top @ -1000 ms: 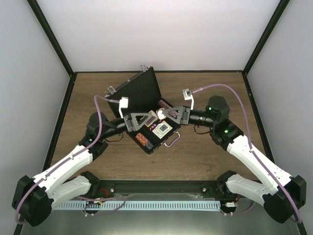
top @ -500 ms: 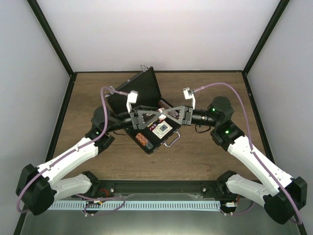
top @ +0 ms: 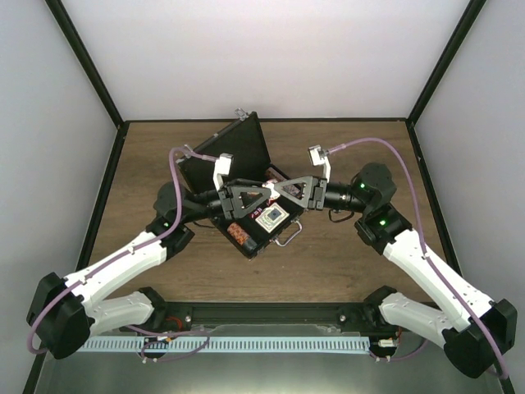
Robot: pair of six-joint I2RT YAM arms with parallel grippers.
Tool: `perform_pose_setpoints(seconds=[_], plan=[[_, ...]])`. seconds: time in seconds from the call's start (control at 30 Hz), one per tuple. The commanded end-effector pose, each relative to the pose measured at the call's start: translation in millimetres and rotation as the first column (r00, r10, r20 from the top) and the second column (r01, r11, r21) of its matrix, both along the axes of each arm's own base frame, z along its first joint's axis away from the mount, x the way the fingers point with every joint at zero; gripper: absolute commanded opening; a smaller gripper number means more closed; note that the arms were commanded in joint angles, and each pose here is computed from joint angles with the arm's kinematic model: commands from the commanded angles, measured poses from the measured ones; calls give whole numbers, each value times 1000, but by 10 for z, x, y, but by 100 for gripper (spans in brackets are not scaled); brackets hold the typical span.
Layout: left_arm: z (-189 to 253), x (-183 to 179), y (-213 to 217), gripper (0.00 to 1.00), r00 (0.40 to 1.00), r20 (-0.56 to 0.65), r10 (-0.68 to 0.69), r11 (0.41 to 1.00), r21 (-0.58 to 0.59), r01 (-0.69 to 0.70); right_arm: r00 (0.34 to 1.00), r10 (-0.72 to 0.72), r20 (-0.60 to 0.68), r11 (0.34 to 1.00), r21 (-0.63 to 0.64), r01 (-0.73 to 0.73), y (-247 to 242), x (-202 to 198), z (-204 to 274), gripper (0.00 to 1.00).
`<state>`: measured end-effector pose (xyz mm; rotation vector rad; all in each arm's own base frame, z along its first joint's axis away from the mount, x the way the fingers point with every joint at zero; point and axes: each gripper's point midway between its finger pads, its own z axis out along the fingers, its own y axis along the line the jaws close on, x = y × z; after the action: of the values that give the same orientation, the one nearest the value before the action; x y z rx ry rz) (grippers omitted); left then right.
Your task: Pack up texas hold em set
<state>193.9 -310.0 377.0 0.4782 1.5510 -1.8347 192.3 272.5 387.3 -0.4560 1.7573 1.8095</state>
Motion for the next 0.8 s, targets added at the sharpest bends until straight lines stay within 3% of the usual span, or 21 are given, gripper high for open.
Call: perform_pose_setpoints(seconds=[0.0, 0.27, 0.77], plan=[[161, -76, 63, 60, 999, 38, -8, 997, -81, 11, 997, 6, 72, 999, 53, -10, -67, -98, 264, 19], [149, -58, 52, 50, 1000, 19, -12, 997, -80, 13, 998, 10, 67, 998, 58, -14, -65, -102, 260, 19], [90, -27, -23, 55, 999, -8, -41, 997, -60, 41, 998, 15, 64, 998, 57, -19, -60, -103, 243, 19]])
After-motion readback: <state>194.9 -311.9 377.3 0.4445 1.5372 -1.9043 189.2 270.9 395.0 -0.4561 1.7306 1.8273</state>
